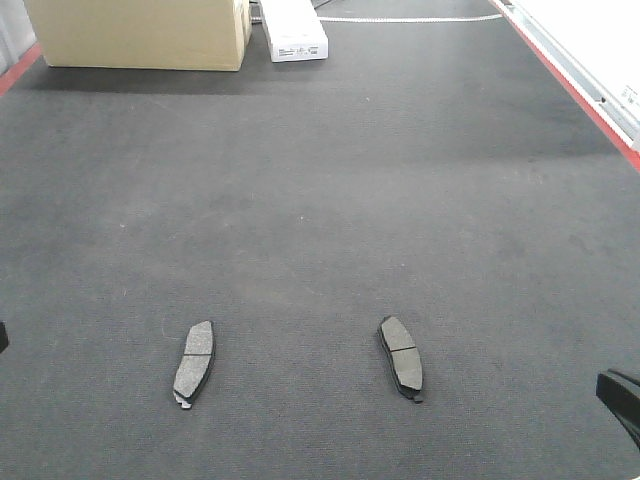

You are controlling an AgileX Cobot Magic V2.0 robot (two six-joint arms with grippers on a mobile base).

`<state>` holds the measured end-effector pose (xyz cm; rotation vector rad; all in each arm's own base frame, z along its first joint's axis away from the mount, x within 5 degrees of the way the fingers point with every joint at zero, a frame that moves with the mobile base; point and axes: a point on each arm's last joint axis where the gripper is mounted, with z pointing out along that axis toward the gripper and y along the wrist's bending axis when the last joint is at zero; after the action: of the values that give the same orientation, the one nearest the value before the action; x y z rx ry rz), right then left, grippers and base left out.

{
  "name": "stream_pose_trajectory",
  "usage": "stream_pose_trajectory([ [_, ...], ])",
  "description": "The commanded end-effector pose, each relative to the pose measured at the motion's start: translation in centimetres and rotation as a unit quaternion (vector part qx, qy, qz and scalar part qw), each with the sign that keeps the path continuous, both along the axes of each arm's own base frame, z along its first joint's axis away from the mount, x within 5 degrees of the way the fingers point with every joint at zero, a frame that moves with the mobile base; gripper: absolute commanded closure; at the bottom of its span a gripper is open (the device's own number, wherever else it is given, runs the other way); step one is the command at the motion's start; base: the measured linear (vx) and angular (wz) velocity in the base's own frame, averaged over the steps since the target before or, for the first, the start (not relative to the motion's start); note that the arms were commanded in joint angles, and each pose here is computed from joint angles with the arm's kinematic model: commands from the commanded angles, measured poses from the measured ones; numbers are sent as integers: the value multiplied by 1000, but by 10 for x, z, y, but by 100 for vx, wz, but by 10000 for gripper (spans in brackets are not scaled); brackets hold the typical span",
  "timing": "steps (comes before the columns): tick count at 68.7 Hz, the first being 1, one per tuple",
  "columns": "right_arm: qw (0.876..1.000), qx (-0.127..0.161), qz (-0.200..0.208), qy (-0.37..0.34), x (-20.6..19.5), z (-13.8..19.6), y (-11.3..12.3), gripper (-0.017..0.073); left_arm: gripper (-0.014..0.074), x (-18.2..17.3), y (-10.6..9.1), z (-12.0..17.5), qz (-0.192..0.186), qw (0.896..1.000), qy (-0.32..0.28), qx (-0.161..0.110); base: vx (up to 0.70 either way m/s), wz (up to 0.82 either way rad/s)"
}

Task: Move and align brake pads A on conveyor
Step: 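Raise the right gripper away from the two pads on the belt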

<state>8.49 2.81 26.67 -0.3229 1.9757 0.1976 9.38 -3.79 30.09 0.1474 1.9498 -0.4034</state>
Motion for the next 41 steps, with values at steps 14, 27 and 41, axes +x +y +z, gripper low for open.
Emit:
stream_pose_trajectory([
  [14, 999, 7, 3, -45, 3, 14, 1, 569, 600, 2, -1, 15, -3, 999, -44, -20, 0, 0],
  [27, 999, 7, 3, -43, 3, 14, 1, 569, 600, 2, -1, 15, -3, 999, -44, -20, 0, 0],
  [41, 999, 7, 3, -43, 3, 14, 1, 569, 600, 2, -1, 15, -3, 999, -44, -20, -7, 6],
])
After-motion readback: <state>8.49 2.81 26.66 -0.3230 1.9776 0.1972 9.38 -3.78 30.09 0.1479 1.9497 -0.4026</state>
